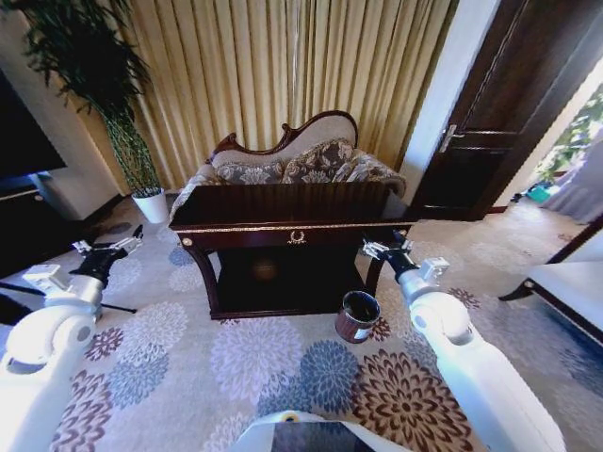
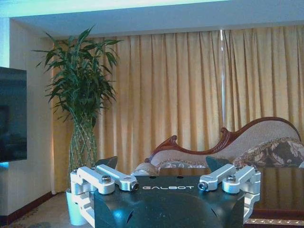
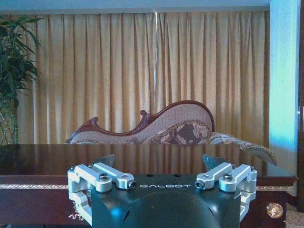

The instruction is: Move to the front of the table and place the trash on the table into the trash bin.

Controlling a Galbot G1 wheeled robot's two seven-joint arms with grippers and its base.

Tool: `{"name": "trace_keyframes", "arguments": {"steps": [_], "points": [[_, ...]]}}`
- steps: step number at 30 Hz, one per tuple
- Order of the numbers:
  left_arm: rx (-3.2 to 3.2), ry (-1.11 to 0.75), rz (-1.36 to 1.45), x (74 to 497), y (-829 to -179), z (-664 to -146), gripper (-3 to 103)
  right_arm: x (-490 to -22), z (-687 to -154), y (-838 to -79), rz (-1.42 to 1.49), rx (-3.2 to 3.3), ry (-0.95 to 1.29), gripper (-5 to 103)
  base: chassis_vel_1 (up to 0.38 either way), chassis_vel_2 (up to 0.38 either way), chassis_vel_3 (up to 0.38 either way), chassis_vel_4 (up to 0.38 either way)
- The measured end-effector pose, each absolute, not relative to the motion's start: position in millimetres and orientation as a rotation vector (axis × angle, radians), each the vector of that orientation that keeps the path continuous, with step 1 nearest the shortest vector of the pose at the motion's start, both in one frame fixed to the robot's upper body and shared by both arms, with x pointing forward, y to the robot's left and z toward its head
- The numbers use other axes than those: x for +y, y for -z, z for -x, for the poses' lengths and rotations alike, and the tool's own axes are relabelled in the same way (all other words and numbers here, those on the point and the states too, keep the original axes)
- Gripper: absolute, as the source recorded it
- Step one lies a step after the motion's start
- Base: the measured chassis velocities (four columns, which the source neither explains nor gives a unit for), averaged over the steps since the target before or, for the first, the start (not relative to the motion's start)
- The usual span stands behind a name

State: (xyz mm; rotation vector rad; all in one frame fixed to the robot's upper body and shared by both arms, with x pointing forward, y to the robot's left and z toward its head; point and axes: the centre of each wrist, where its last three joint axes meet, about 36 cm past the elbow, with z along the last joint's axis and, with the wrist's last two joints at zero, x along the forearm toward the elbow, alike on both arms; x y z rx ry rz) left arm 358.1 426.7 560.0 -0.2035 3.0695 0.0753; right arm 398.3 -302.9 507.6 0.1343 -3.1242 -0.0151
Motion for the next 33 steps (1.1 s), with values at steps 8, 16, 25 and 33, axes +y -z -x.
{"name": "trace_keyframes", "arguments": {"steps": [8,16,25,33], "points": [[3.068,-0.077,0.201,426.4,-560.5,-358.1,100,-304.6,-398.7,-507.3,-0.127,-3.125,0.014,100,0.120,-0.115,-0.131,0.096],[3.066,-0.078,0.197,425.5,-561.3,-357.8,100,-305.9,-397.3,-505.9,-0.121,-3.123,0.015,100,0.102,-0.085,-0.110,0.093],[3.065,-0.077,0.199,425.5,-561.5,-357.0,100,-307.2,-396.5,-505.4,-0.115,-3.122,0.015,100,0.090,-0.097,-0.099,0.096],[3.062,-0.074,0.201,425.7,-561.7,-356.7,100,-306.5,-395.2,-505.0,-0.118,-3.122,0.015,100,0.118,-0.116,-0.136,0.121]]}}
